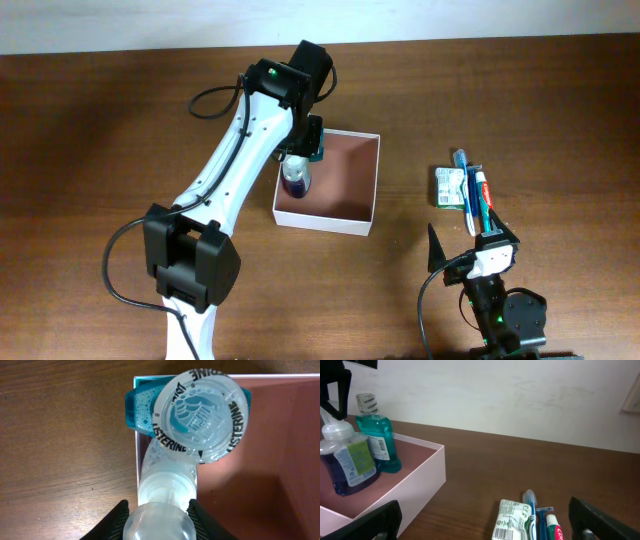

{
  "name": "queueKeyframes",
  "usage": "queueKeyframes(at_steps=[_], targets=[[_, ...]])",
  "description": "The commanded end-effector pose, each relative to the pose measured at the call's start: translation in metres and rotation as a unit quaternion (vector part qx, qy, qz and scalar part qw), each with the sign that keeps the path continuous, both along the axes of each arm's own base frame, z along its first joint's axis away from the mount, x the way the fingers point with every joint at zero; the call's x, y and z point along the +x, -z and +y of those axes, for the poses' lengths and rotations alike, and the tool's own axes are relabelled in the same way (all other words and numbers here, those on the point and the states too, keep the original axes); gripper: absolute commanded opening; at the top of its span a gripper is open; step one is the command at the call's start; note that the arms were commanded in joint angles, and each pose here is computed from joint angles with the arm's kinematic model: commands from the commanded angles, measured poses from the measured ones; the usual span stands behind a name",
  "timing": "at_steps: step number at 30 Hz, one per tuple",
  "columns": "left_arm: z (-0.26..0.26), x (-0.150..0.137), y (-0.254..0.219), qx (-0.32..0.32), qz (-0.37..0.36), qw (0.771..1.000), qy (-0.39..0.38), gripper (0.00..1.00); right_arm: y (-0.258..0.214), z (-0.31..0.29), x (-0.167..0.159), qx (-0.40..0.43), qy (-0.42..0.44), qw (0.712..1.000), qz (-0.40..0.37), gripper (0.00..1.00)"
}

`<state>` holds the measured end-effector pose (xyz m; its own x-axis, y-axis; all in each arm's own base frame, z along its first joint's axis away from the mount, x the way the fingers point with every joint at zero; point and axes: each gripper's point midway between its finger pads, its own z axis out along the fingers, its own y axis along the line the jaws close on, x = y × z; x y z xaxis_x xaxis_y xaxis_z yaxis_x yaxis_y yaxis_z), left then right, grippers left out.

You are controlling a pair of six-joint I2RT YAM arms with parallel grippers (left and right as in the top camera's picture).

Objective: Pack container
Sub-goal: 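Lower the soap bottle into the box beside the Listerine bottle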

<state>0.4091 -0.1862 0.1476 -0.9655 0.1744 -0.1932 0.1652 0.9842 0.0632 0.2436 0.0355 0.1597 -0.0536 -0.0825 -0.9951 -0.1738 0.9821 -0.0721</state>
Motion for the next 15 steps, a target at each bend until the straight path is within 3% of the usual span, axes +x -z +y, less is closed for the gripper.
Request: queueKeyframes(at_steps=[1,15], targets=[[0.0047,0.0024,-0.003,0.007,-0.008,1.0,-0.008,0.38,0.0019,-0.0018,0.0,0.002,0.004,1.0,0.002,0.98],[0.0046,0.0024,-0.003,0.007,-0.008,1.0,-0.008,0.36,0.0018,-0.0018,0.0,0.002,0.004,1.0,0.001,0.98]])
